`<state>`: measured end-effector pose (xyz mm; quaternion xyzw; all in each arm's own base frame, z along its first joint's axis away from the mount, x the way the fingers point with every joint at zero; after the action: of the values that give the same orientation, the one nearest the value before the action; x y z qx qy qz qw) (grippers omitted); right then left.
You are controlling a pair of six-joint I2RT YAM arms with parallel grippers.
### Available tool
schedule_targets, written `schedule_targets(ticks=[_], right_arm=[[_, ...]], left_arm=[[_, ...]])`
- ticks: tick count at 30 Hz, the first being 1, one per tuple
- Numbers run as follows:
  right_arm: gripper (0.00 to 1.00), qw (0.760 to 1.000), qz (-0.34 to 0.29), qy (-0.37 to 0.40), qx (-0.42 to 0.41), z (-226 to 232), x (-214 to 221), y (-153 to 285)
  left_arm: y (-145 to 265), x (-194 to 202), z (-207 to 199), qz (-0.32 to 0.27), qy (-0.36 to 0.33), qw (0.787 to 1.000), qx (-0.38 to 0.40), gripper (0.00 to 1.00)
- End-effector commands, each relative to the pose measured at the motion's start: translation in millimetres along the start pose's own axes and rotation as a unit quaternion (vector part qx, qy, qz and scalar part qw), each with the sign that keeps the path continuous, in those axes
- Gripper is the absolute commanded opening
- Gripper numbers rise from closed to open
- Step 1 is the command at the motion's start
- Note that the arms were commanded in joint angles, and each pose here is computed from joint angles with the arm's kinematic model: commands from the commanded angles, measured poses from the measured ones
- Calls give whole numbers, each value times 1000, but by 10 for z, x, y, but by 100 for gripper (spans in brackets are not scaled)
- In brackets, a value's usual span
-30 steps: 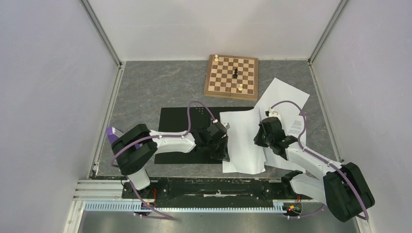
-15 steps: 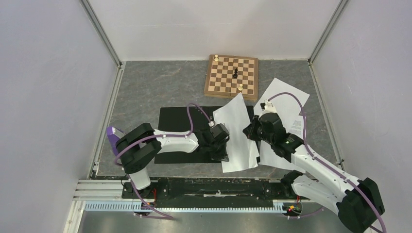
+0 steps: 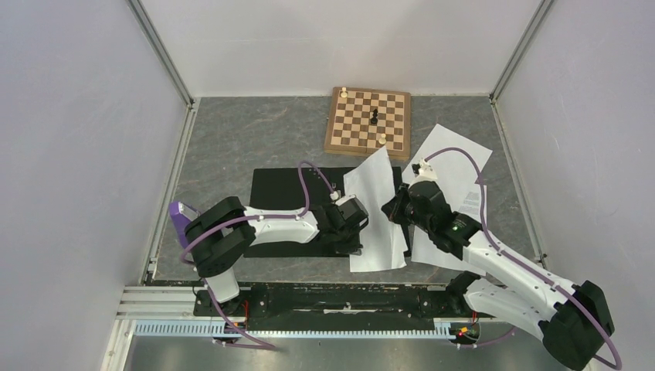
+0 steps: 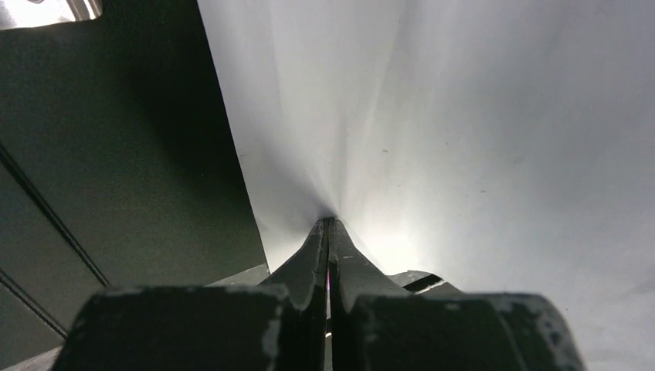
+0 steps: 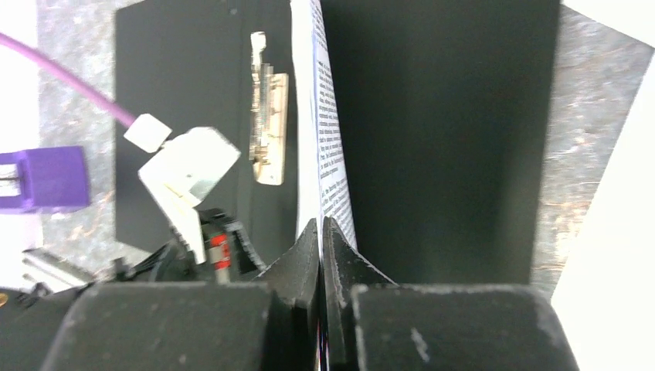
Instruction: Put the files into the folder
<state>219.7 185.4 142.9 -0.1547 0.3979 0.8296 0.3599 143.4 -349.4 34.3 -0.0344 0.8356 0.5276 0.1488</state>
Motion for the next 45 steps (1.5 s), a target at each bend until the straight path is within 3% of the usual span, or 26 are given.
schedule_targets(ticks=[1,3,8,13,16,23,33,45], right_arm=[[0,997,-36,32,63,-185,-137,-67],[0,994,-25,57,94,-340,-83,-139],[0,986,-15,103,133,-591,7,-270],[0,981,-5,121,150,-714,61,-353],[0,980,0,124,153,-761,88,-388],[0,985,6,99,142,-832,120,-466],[0,992,5,19,123,-738,7,-647],[0,996,33,-45,73,-537,-5,-781]], left_arm=[[72,-31,295,-13,-43,995,-84,2],[205,-113,199,-25,-60,995,-69,4],[629,-289,23,-55,-107,992,-42,24],[1046,-594,413,-112,-106,982,-113,29],[1050,-708,781,-109,-70,982,-135,26],[776,-826,1205,-85,-32,980,-178,3],[471,-707,1500,-51,-39,968,-243,2],[412,-582,1583,-41,-33,967,-247,2]])
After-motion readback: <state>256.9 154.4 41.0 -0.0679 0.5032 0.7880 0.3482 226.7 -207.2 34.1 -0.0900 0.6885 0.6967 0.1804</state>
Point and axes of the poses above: each gripper's point midway between its finger pads, its own y axis back along the fingers, its own z axis along the line the jaws close on, x = y × z, the point moved 2 cm from there along y, back along the fingers, and after that the axes turned 10 degrees about -y, right-handed, at the moved point
